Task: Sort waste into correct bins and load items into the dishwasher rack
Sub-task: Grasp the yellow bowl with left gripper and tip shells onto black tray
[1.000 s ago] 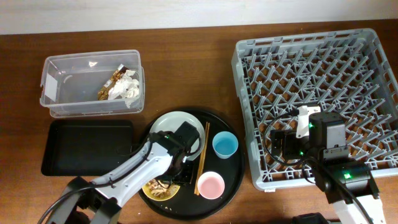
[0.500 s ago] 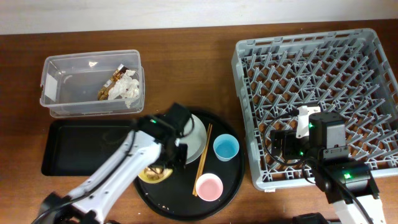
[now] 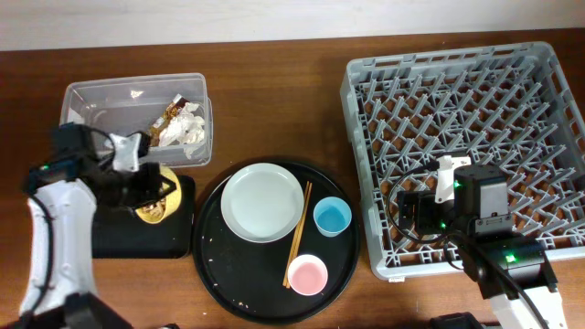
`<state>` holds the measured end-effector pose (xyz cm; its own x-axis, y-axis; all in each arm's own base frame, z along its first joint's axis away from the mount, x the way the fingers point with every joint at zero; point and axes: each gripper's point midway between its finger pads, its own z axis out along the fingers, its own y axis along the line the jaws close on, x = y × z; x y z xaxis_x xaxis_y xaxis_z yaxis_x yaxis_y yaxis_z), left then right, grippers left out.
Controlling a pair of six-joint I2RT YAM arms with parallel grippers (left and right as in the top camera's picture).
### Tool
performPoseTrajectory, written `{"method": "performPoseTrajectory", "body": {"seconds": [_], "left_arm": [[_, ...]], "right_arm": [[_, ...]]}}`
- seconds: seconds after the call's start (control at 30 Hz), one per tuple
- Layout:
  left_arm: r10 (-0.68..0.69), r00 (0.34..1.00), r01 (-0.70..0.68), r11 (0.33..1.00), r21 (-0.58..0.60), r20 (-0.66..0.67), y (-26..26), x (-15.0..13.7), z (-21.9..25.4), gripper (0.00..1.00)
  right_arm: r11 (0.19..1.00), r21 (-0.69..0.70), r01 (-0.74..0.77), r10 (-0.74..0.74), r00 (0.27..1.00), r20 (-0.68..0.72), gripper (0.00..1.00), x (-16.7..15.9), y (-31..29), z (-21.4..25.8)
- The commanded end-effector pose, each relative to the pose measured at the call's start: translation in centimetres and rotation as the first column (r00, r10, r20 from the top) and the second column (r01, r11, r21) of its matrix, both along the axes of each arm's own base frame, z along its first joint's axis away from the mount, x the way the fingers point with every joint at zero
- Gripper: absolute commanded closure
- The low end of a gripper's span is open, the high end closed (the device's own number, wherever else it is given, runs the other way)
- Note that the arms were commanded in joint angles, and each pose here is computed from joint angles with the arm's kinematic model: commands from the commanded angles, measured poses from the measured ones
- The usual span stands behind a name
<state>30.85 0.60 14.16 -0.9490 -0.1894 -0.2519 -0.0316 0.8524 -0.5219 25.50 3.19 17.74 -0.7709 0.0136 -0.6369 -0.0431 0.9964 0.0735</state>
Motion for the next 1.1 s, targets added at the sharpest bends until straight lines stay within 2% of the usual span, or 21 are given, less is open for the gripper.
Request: {"method": "performPoseTrajectory", "body": {"seconds": [0.0, 0.07, 0.13, 0.23, 0.33, 0.4, 0.53, 0.63, 0.73, 0.8, 0.83, 0.93, 1.0, 1.03, 1.07], "left_arm": [[0.024, 0.999, -0.012, 0.964, -0.267, 0.044, 0.2, 1.4, -0.1, 1.0], [0.048, 0.996, -0.014, 0.914, -0.405, 0.073, 0.5, 1.9, 0.1, 1.0], [0.069, 0.992, -0.011, 0.875, -0.484, 0.102, 1.0, 2.2, 0.1, 1.0], [0.099, 0.978, 0.024, 0.822, -0.569, 0.184, 1.8, 2.3, 0.9, 1.0], [0.075, 0.958, 0.097, 0.826, -0.556, 0.277, 2.1, 1.3, 1.1, 1.0], [0.115, 0.955, 0.069, 0.81, -0.583, 0.273, 2.6, 1.0, 1.3, 1.0], [0.254, 0.949, -0.043, 0.69, -0.723, 0.185, 3.4, 0.6, 3.8, 1.0], [0.315, 0.942, -0.122, 0.64, -0.759, 0.114, 4.5, 0.0, 4.4, 1.0], [0.36, 0.925, -0.149, 0.642, -0.752, 0.124, 6.1, -0.3, 4.2, 1.0], [0.33, 0.911, -0.082, 0.733, -0.675, 0.248, 7.2, 0.1, 3.1, 1.0], [0.325, 0.907, -0.07, 0.745, -0.663, 0.269, 7.3, 0.2, 3.0, 1.0], [0.348, 0.912, -0.1, 0.703, -0.704, 0.217, 7.0, -0.1, 3.6, 1.0], [0.351, 0.911, -0.104, 0.702, -0.704, 0.216, 7.1, 0.0, 3.5, 1.0], [0.373, 0.912, -0.134, 0.667, -0.733, 0.172, 7.1, 0.0, 3.9, 1.0], [0.385, 0.896, -0.104, 0.665, -0.739, 0.22, 7.2, 0.2, 4.5, 1.0]], "right_arm": [[1.0, 0.013, -0.003, 0.003, 1.0, 0.021, 0.01, 0.2, 0.3, 0.8], [1.0, 0.013, -0.003, 0.003, 1.0, 0.021, 0.01, 0.2, 0.3, 0.8], [1.0, 0.013, -0.003, 0.003, 1.0, 0.021, 0.01, 0.2, 0.3, 0.8], [1.0, 0.013, -0.003, 0.003, 1.0, 0.02, 0.01, 0.2, 0.3, 0.8], [1.0, 0.012, -0.003, 0.003, 1.0, 0.015, 0.01, 0.1, 0.3, 0.7], [1.0, 0.012, -0.003, 0.003, 1.0, 0.015, 0.01, 0.1, 0.3, 0.7], [1.0, 0.013, -0.003, 0.003, 1.0, 0.015, 0.01, 0.1, 0.3, 0.7], [1.0, 0.013, -0.004, 0.004, 1.0, 0.014, 0.01, 0.1, 0.3, 0.7], [1.0, 0.013, -0.004, 0.004, 1.0, 0.014, 0.01, 0.1, 0.3, 0.7], [1.0, 0.015, -0.006, 0.006, 1.0, 0.014, 0.01, 0.1, 0.3, 0.7], [1.0, 0.015, -0.006, 0.006, 1.0, 0.014, 0.01, 0.1, 0.3, 0.7], [1.0, 0.015, -0.006, 0.006, 1.0, 0.015, 0.01, 0.1, 0.3, 0.7], [1.0, 0.015, -0.006, 0.006, 1.0, 0.015, 0.01, 0.1, 0.3, 0.7], [1.0, 0.015, -0.006, 0.006, 1.0, 0.014, 0.01, 0.1, 0.3, 0.7], [1.0, 0.015, -0.006, 0.006, 1.0, 0.014, 0.01, 0.1, 0.3, 0.7]]}}
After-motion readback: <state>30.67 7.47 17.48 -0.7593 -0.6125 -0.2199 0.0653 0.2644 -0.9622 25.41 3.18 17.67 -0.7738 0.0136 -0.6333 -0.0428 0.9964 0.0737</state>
